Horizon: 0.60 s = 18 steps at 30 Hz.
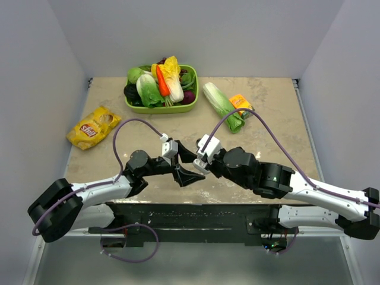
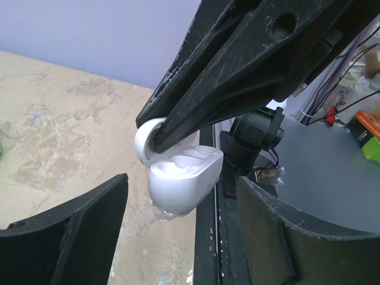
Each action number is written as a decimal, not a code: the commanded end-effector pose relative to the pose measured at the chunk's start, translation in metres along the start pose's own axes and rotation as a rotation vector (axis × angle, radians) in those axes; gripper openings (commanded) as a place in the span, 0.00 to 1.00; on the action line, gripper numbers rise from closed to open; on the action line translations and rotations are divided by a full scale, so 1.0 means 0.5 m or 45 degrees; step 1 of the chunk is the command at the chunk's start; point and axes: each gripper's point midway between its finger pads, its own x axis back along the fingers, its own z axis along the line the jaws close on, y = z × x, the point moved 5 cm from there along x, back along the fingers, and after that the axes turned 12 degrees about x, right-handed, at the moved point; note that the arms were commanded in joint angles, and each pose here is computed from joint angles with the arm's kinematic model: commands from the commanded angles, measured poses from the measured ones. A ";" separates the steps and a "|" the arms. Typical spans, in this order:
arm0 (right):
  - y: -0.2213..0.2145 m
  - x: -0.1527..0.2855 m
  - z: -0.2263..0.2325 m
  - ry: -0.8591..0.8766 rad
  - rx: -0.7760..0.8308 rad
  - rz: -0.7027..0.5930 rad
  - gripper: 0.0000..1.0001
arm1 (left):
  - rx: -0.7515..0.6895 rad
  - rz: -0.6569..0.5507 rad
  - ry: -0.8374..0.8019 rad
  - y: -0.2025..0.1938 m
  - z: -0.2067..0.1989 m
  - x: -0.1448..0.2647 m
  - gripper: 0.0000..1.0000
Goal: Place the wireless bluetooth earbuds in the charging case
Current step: Adjust the charging case.
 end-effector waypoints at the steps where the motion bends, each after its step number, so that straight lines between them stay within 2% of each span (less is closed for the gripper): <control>1: 0.012 -0.001 -0.002 -0.020 -0.015 -0.040 0.00 | -0.066 -0.078 -0.093 0.045 -0.017 -0.020 0.73; 2: 0.012 -0.001 -0.001 -0.018 -0.015 -0.041 0.00 | -0.064 -0.077 -0.103 0.043 -0.016 -0.020 0.68; 5: 0.011 -0.003 0.003 -0.009 -0.012 -0.037 0.00 | -0.051 -0.075 -0.104 0.041 -0.012 -0.024 0.62; 15: 0.008 -0.008 0.010 -0.001 -0.003 -0.028 0.00 | -0.053 -0.102 -0.129 0.053 -0.015 -0.028 0.63; 18: 0.009 -0.010 0.012 0.003 0.000 -0.028 0.00 | -0.055 -0.100 -0.145 0.054 -0.018 -0.030 0.55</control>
